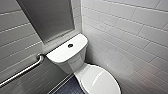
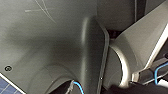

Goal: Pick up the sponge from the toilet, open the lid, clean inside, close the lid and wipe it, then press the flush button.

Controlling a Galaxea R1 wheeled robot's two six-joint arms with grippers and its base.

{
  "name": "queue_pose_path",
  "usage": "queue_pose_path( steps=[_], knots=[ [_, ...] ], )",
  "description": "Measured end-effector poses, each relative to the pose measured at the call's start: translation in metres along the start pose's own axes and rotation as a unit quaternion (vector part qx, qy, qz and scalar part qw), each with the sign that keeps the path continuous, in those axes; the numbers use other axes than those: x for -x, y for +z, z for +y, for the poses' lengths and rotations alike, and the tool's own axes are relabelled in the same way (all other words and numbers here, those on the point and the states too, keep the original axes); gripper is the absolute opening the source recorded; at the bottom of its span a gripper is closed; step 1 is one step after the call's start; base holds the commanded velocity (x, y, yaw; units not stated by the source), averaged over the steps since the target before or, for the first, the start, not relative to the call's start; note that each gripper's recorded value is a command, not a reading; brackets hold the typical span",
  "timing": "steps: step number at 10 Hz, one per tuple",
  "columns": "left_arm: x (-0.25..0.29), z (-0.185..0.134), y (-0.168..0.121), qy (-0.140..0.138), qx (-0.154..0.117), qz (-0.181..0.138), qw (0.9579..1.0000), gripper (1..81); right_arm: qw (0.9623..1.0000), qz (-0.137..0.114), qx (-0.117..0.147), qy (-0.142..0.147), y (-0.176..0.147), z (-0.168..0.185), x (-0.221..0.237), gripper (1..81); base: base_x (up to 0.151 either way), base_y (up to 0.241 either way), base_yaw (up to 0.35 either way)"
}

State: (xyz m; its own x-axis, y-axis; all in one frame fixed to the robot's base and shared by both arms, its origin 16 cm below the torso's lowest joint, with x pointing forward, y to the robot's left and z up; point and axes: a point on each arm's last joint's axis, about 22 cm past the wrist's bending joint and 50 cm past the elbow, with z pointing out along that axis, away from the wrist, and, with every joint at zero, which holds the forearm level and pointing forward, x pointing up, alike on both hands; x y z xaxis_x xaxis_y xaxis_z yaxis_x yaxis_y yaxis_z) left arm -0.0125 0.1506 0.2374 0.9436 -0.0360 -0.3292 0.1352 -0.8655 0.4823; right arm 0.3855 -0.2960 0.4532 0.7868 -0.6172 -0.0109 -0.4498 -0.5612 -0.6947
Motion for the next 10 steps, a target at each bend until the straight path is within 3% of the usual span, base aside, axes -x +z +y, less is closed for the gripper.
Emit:
queue_pose_path(
  steps=[3, 5, 8, 10],
  knots=[
    [-0.001, 0.004, 0.001, 0.000, 0.003, 0.002, 1.0000, 81.1, 0.9954, -0.009, -0.079, -0.054, 0.036, -0.086, -0.039, 1.0, 0.000, 0.000, 0.000],
    [-0.001, 0.004, 0.002, 0.000, 0.003, 0.002, 1.0000, 81.1, 0.9904, -0.026, -0.099, -0.093, 0.069, -0.116, -0.061, 1.0, 0.000, 0.000, 0.000],
    [-0.003, 0.005, 0.002, 0.000, 0.004, 0.006, 1.0000, 81.1, 0.9884, -0.044, -0.065, -0.130, 0.127, -0.100, -0.092, 1.0, 0.000, 0.000, 0.000],
    [-0.003, 0.004, 0.001, 0.000, 0.003, 0.006, 1.0000, 81.1, 0.9843, -0.054, -0.062, -0.156, 0.176, -0.122, -0.109, 1.0, 0.000, 0.000, 0.000]
  ],
)
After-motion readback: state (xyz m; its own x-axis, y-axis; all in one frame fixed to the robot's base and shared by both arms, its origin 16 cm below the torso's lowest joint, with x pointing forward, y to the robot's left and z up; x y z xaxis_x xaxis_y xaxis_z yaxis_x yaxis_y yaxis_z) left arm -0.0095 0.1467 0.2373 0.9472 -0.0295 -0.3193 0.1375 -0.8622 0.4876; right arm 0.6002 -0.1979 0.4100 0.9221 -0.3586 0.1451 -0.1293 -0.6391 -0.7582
